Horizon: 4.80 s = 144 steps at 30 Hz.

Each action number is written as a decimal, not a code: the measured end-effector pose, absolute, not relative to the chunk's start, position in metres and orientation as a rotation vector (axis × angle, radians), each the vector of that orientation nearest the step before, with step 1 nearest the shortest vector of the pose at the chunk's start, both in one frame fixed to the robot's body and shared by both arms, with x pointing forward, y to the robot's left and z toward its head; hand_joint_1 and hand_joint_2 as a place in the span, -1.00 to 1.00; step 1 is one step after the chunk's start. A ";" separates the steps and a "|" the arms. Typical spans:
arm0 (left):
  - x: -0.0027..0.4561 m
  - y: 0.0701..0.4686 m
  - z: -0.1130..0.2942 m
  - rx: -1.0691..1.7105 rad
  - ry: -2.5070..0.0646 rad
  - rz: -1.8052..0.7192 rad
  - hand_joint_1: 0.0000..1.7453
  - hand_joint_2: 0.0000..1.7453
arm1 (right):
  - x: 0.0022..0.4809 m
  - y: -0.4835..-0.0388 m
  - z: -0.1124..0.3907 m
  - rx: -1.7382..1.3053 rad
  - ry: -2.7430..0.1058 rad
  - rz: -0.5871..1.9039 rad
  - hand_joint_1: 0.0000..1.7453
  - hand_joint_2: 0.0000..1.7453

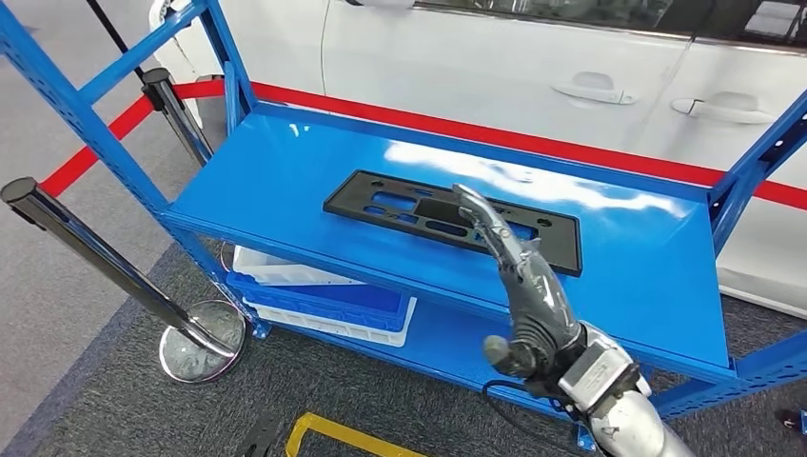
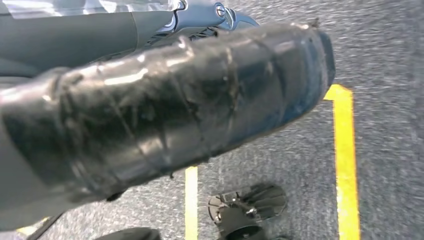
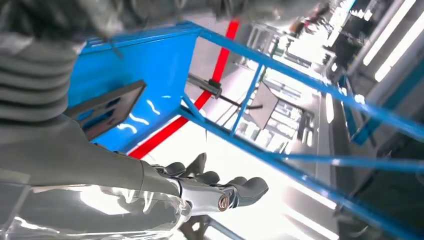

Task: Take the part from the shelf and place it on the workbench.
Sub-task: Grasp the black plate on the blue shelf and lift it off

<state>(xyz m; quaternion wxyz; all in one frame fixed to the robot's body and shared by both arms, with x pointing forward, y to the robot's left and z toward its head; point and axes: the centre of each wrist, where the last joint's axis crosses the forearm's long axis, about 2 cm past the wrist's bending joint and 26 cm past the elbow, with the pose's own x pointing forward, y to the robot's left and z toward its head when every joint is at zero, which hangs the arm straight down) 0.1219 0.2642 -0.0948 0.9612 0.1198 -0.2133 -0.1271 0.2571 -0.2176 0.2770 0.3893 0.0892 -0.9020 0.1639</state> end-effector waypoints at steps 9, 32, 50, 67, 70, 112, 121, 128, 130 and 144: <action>0.138 0.251 -0.089 0.213 -0.456 -0.313 -1.00 -1.00 | 0.284 -0.181 0.281 0.177 -2.283 0.612 -1.00 1.00; 0.153 0.235 -0.083 0.180 -0.462 -0.403 -1.00 -1.00 | 0.338 -0.097 0.254 0.007 -2.094 1.004 -1.00 1.00; 0.161 0.223 -0.079 0.147 -0.471 -0.453 -1.00 -1.00 | 0.408 -0.084 0.235 -0.560 -1.862 1.093 -1.00 1.00; 0.159 0.220 -0.079 0.146 -0.481 -0.461 -1.00 -1.00 | 0.435 -0.114 0.225 -0.806 -1.629 1.117 -1.00 1.00; 0.159 0.219 -0.079 0.143 -0.482 -0.460 -1.00 -1.00 | 0.437 -0.120 0.222 -0.823 -1.590 1.128 -1.00 1.00; 0.148 0.223 -0.083 0.148 -0.460 -0.446 -1.00 -1.00 | 0.434 -0.162 0.181 -1.072 -1.389 1.193 1.00 1.00; 0.143 0.222 -0.085 0.060 -0.522 -0.446 -1.00 1.00 | 0.432 -0.164 0.177 -1.056 -1.475 1.146 1.00 1.00; 0.147 0.223 -0.084 0.120 -0.588 -0.459 -1.00 1.00 | 0.436 -0.170 0.188 -1.010 -1.685 0.989 1.00 1.00; 0.150 0.223 -0.083 0.137 -0.598 -0.455 -1.00 1.00 | 0.437 -0.171 0.194 -1.005 -1.749 0.941 1.00 1.00; 0.153 0.224 -0.082 0.163 -0.646 -0.430 -1.00 1.00 | 0.422 -0.160 0.254 -0.810 -2.152 0.532 1.00 1.00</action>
